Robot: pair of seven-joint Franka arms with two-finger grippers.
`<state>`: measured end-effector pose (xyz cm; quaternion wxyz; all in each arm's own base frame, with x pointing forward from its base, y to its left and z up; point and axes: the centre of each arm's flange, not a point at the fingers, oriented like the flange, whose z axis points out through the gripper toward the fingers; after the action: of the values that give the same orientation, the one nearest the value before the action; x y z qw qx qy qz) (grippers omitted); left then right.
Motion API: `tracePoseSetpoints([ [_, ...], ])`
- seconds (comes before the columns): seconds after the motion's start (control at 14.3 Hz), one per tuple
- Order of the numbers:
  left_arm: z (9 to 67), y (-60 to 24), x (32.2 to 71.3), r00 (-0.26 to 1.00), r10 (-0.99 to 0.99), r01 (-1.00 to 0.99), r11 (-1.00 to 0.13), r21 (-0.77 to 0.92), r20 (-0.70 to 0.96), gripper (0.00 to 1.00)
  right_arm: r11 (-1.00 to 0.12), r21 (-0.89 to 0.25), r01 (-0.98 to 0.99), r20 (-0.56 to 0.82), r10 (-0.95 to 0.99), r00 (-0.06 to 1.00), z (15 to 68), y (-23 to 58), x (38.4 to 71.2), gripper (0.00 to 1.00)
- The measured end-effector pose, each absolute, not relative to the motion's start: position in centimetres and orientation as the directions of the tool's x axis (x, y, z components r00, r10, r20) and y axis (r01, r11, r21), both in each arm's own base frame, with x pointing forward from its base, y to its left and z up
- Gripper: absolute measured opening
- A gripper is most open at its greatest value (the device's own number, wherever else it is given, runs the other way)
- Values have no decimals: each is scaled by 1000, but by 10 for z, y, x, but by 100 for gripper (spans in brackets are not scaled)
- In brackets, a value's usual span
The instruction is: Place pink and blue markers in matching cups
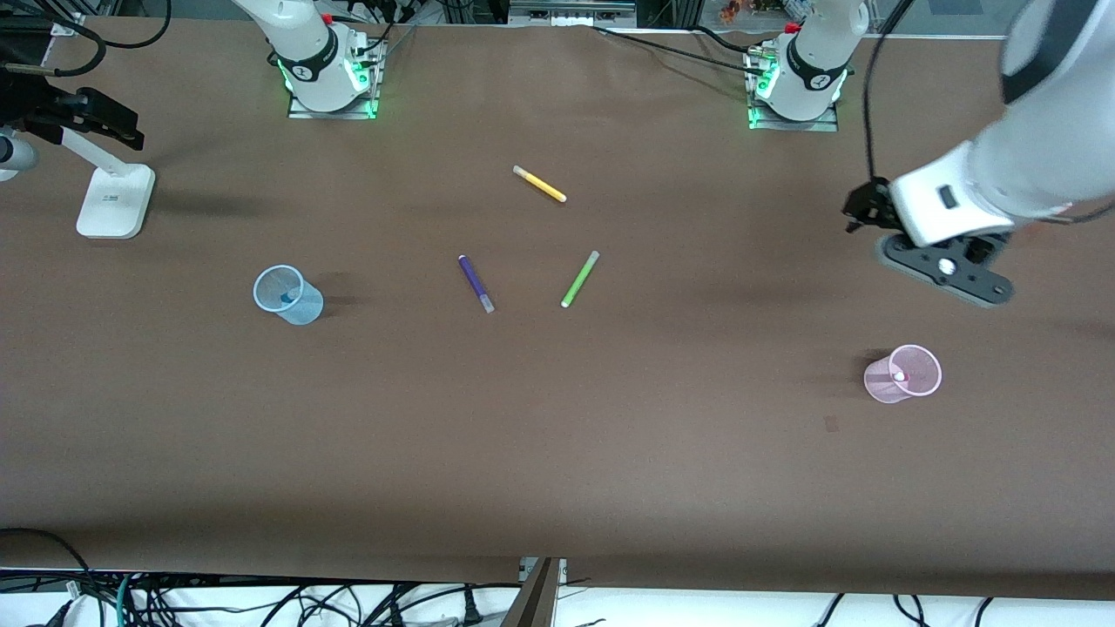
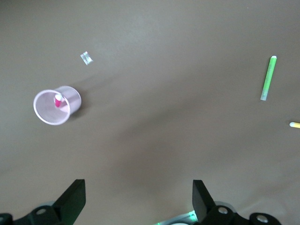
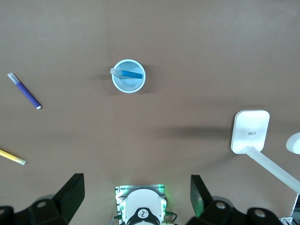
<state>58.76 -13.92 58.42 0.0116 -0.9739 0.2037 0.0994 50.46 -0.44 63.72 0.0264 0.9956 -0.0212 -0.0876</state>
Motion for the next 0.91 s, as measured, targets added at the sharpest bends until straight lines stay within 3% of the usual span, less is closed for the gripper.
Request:
tracePoseSetpoints([
  [0.91, 586, -150, 550, 901, -407, -424, -899, -107, -152, 100, -998, 56, -38, -175, -47, 983, 637, -4, 505, 100],
])
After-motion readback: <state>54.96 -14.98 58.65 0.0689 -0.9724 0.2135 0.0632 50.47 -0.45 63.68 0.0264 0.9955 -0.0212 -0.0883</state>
